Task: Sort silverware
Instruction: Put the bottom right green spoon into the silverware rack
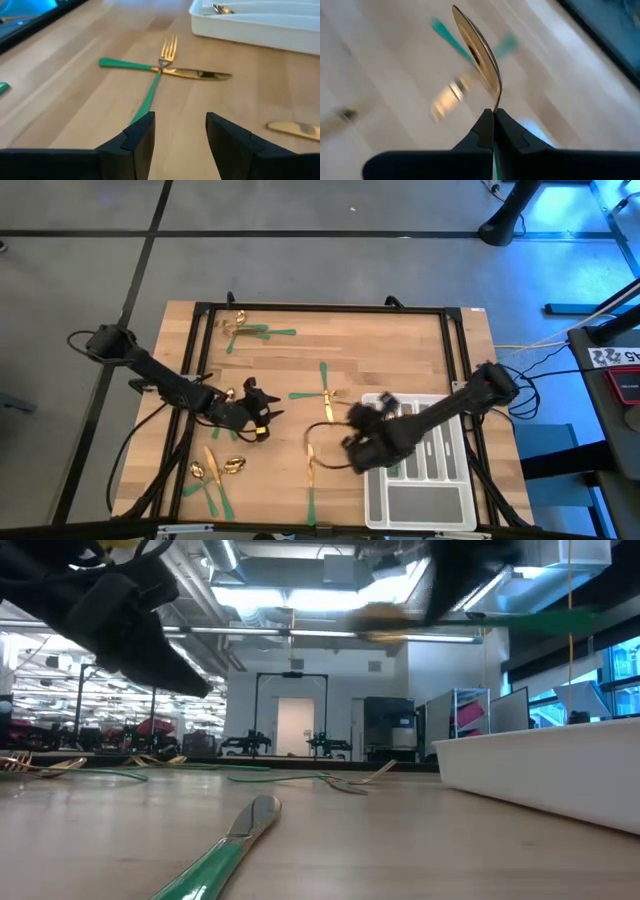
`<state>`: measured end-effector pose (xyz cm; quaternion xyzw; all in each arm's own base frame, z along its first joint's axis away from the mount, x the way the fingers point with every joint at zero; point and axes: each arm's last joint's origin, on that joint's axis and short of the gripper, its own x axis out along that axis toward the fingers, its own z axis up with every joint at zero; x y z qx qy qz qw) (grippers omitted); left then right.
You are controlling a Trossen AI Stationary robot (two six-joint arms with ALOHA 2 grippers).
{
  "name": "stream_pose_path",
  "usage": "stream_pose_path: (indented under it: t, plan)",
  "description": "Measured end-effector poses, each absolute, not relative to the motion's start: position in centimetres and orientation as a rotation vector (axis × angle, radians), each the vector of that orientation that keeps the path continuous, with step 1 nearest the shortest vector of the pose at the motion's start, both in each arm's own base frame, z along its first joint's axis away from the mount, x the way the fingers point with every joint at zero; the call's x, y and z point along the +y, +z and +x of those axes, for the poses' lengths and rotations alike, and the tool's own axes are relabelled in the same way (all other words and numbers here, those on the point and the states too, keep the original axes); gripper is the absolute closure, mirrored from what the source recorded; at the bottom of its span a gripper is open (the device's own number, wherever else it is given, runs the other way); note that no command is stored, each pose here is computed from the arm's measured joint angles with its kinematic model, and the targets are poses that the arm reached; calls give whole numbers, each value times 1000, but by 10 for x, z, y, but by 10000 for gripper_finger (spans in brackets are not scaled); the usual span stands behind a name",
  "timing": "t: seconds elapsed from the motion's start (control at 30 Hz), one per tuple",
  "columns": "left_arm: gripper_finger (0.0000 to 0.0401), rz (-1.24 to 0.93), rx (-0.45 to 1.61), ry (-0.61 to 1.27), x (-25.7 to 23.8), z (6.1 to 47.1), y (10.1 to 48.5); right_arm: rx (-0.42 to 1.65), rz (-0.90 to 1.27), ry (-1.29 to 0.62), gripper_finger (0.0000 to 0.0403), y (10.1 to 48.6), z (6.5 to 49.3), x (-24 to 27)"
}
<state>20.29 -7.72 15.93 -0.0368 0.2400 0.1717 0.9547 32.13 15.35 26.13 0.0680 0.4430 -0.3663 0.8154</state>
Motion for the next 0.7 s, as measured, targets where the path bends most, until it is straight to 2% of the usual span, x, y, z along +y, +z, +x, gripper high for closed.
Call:
stream_pose_path:
  t: [0.2, 0.43, 0.53, 0.7]
  plan:
    - [242, -66, 492, 325, -82, 201, 158, 993, 544, -905, 402, 257, 255, 164]
    - [242, -43, 492, 324, -82, 202, 158, 739, 1110, -901, 403, 209, 199, 167]
    - [244, -27, 489, 330, -82, 202, 158, 700, 1230, -892, 403, 185, 192, 164]
    - [244, -31, 492, 330, -82, 201, 158, 667, 1262, -947, 403, 167, 194, 150]
